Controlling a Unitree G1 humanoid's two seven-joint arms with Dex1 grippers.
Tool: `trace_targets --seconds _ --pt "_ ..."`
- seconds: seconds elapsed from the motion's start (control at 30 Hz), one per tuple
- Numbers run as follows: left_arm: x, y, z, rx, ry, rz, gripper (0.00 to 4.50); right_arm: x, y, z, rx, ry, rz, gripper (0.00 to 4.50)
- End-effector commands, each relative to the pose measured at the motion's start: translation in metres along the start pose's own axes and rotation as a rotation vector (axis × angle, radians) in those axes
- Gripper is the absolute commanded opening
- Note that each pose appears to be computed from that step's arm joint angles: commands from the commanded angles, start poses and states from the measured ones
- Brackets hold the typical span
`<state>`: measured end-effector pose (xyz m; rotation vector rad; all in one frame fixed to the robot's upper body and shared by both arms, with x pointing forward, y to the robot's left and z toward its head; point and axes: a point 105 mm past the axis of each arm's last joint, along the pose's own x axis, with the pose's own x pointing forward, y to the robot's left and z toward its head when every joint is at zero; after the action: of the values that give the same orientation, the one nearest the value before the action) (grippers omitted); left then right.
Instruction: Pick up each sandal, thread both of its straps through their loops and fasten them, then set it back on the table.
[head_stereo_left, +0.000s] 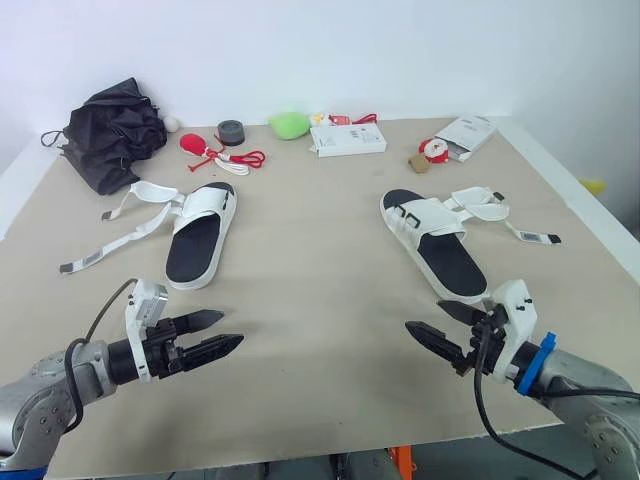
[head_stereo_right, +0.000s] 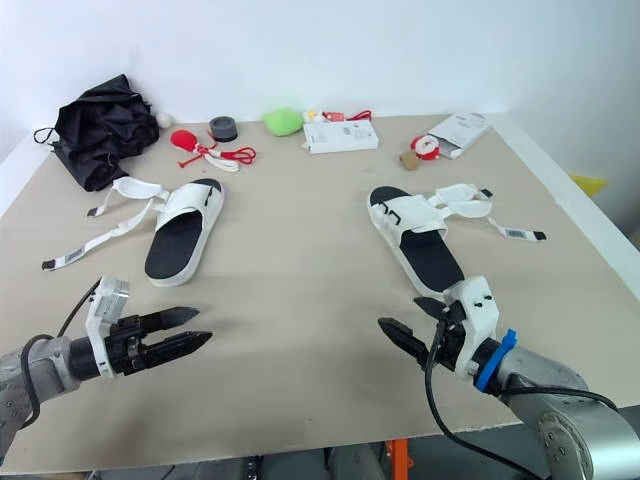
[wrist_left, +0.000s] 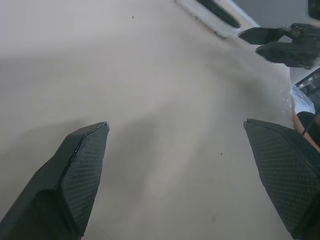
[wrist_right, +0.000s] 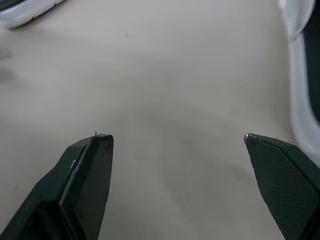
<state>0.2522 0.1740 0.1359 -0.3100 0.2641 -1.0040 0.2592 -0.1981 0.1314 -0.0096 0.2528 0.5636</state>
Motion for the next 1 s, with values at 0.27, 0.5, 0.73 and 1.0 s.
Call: trace_targets --seconds 0.27,0.5,0.73,1.0 --pt "0.061 -0.019 0.034 0.304 -0.018 -0.248 4.46 0.043 -0.066 0.042 -0.090 -0.066 -0.297 4.50" --pt "0.082 -0.011 0.047 0.378 -0.050 -0.231 4.46 0.082 -0.069 0.038 -0.099 -0.041 -0.249 4.50" --pt "0.095 -0.010 0.050 0.403 -0.080 -0.217 4.46 0.125 -0.072 0.053 -0.117 -0.063 -0.242 4.50" --pt "0.105 -0.008 0.062 0.435 -0.146 -0.181 4.50 0.154 -0.083 0.060 -0.153 -0.076 -0.283 3.73"
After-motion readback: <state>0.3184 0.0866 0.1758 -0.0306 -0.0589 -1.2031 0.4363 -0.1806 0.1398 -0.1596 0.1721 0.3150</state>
